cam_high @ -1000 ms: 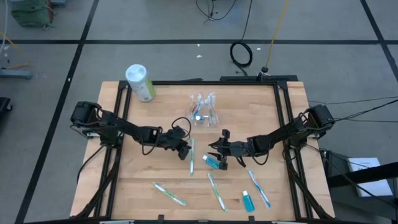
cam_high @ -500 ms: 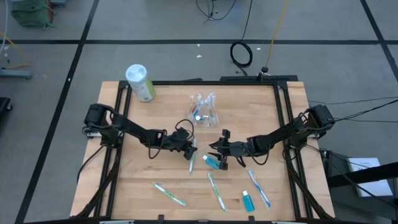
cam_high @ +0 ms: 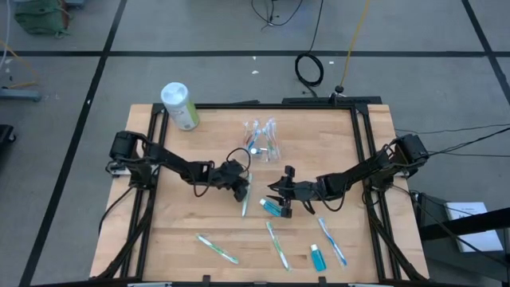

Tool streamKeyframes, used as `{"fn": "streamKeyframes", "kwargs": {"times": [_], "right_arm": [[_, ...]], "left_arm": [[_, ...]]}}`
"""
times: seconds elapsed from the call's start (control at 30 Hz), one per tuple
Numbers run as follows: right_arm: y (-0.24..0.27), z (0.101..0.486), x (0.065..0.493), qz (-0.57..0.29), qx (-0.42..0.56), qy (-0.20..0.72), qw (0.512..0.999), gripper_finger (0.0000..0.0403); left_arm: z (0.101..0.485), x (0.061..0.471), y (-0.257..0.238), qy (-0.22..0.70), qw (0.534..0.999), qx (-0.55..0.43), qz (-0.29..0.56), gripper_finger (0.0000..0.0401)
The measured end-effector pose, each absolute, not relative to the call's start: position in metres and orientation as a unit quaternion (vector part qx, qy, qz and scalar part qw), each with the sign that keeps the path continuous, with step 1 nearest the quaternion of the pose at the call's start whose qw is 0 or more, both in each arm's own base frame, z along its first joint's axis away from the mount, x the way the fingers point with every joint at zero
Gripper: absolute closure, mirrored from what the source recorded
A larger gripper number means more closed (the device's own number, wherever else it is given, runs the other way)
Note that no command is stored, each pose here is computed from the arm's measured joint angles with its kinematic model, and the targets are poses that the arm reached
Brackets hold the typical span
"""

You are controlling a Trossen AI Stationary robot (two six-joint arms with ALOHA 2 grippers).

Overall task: Pick & Place toothbrushing station
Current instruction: Put the green toothbrush to the left of the transparent organizer

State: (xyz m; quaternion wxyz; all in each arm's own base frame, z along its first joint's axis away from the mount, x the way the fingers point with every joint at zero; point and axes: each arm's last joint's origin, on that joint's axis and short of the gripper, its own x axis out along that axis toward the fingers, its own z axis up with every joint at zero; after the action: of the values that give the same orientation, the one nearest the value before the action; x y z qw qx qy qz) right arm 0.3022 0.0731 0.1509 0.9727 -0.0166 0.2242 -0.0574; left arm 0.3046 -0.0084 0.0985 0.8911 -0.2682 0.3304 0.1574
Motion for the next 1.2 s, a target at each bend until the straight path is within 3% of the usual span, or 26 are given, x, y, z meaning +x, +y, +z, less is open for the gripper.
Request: {"fn": "streamKeyframes", "kwargs": {"times": [0.13, 0.33, 0.53, 0.7, 0.9, 1.07, 1.2], "right_arm": [[0.073, 0.151, 0.302, -0.058, -0.017, 0.224, 0.973, 0.0243], [0.073, 0.151, 0.302, -0.058, -0.016, 0.224, 0.973, 0.0243], [0.073, 0.151, 0.302, -0.058, -0.015, 0.224, 0.973, 0.0243], [0.073, 0.151, 0.302, -0.061, -0.004, 0.223, 0.973, 0.0243], [0.073, 0.151, 0.302, -0.061, -0.005, 0.223, 0.973, 0.0243], [0.072, 0.151, 0.302, -0.062, -0.007, 0.223, 0.973, 0.0243], [0.072, 0.151, 0.302, -0.062, -0.007, 0.223, 0.973, 0.0243]], "left_arm": [[0.099, 0.305, -0.001, 0.333, 0.894, -0.26, 0.148, 0.0393], [0.107, 0.303, 0.002, 0.333, 0.894, -0.27, 0.127, 0.0397], [0.156, 0.299, -0.002, 0.242, 0.937, -0.219, 0.127, 0.0399], [0.205, 0.286, -0.007, 0.141, 0.966, -0.088, 0.196, 0.0399], [0.24, 0.273, -0.001, 0.069, 0.931, 0.059, 0.354, 0.0399], [0.253, 0.279, 0.014, 0.016, 0.926, 0.117, 0.359, 0.0399], [0.242, 0.285, 0.033, 0.024, 0.921, 0.103, 0.376, 0.04]]}}
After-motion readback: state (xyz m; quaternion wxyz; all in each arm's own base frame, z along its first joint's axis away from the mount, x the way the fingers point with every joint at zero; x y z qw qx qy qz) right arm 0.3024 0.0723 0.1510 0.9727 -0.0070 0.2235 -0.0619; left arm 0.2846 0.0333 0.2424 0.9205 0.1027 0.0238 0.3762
